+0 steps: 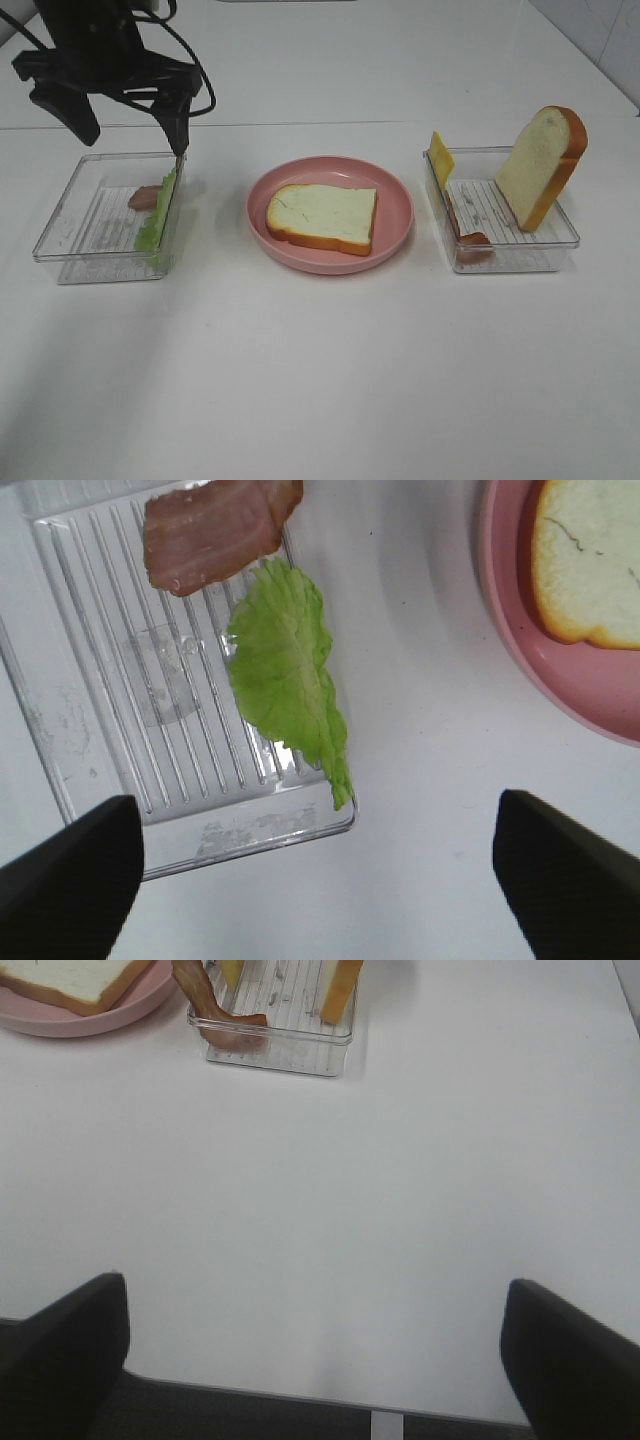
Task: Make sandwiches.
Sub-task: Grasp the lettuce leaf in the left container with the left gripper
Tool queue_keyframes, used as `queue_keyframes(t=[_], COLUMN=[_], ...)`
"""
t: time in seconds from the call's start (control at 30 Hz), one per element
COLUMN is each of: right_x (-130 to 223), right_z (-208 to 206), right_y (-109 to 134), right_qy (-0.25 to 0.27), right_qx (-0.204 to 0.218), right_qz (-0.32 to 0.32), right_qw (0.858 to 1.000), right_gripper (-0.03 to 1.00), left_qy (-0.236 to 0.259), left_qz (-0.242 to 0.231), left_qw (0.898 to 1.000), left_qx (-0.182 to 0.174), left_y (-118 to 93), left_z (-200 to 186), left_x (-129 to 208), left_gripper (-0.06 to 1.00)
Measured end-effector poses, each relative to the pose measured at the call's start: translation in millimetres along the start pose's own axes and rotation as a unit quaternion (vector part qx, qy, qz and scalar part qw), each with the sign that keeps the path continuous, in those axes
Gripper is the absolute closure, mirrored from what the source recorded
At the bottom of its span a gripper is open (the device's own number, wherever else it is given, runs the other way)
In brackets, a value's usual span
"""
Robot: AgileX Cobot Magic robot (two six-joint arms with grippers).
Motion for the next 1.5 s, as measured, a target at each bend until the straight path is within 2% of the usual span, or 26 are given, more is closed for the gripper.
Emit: queue_keyframes(t=[0.27, 0.7, 1.0, 1.07, 1.1, 1.13, 1.17, 1.2, 1.23, 1.27, 1.3, 1.33, 1.37, 1.4, 1.47, 1.5], right_x=[0, 0, 0, 0, 0, 0, 0, 0, 0, 0, 0, 0, 0, 0, 0, 0], right_z=[0, 0, 0, 0, 0, 0, 0, 0, 0, 0, 0, 0, 0, 0, 0, 0], right_y=[0, 0, 0, 0, 0, 0, 0, 0, 0, 0, 0, 0, 0, 0, 0, 0], right_qy=[0.000, 0.000, 0.000, 0.000, 0.000, 0.000, 0.000, 0.000, 0.000, 0.000, 0.000, 0.000, 0.000, 0.000, 0.000, 0.000], right_qx=[0.000, 0.000, 0.000, 0.000, 0.000, 0.000, 0.000, 0.000, 0.000, 0.000, 0.000, 0.000, 0.000, 0.000, 0.000, 0.000], right_qz=[0.000, 0.000, 0.000, 0.000, 0.000, 0.000, 0.000, 0.000, 0.000, 0.000, 0.000, 0.000, 0.000, 0.000, 0.000, 0.000], right_qw=[1.000, 1.000, 1.000, 1.000, 1.000, 1.000, 1.000, 1.000, 1.000, 1.000, 1.000, 1.000, 1.000, 1.000, 1.000, 1.000], right_gripper=[-0.01, -0.01, -0.01, -0.01, -0.01, -0.01, -0.01, -0.01, -0.01, -0.01, -0.01, -0.01, -0.01, -0.01, -0.01, -0.01], left_qy=[0.021, 0.048, 0.056, 0.053, 0.053, 0.045, 0.045, 0.043, 0.043, 0.042, 0.039, 0.039, 0.034, 0.034, 0.032, 0.032], left_qz=[-0.020, -0.025, -0.025, -0.025, -0.025, -0.025, -0.025, -0.025, -0.025, -0.025, -0.024, -0.024, -0.024, -0.024, -0.025, -0.025], left_qw=[1.000, 0.998, 0.998, 0.998, 0.998, 0.999, 0.999, 0.999, 0.999, 0.999, 0.999, 0.999, 0.999, 0.999, 0.999, 0.999], left_qx=[-0.007, -0.013, -0.017, -0.016, -0.016, -0.013, -0.013, -0.013, -0.013, -0.012, -0.012, -0.012, -0.010, -0.010, -0.012, -0.012], left_y=[-1, -1, 0, 0, 0, -1, -1, -1, -1, -1, -1, -1, -2, -2, -1, -1], left_z=[39, 89, 99, 99, 99, 99, 99, 100, 100, 100, 100, 100, 100, 100, 100, 100], left_x=[-3, -2, -1, -1, -1, -3, -3, -4, -4, -4, -5, -5, -6, -6, -7, -7], left_gripper=[0.08, 0.08, 0.10, 0.19, 0.19, 0.29, 0.29, 0.41, 0.41, 0.47, 0.61, 0.61, 0.75, 0.75, 0.89, 0.89])
Point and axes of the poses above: a point on each arm's last joint axis where the gripper is mounted, z pointing out along that axis toward the gripper, y along the wrist's bending axis when the last joint is at zero, x = y × z, the point moved 4 cm from there along z, pointing out along that axis toward the gripper, and after that the axes turned 10 degrees about -z, right-handed, at the moved point
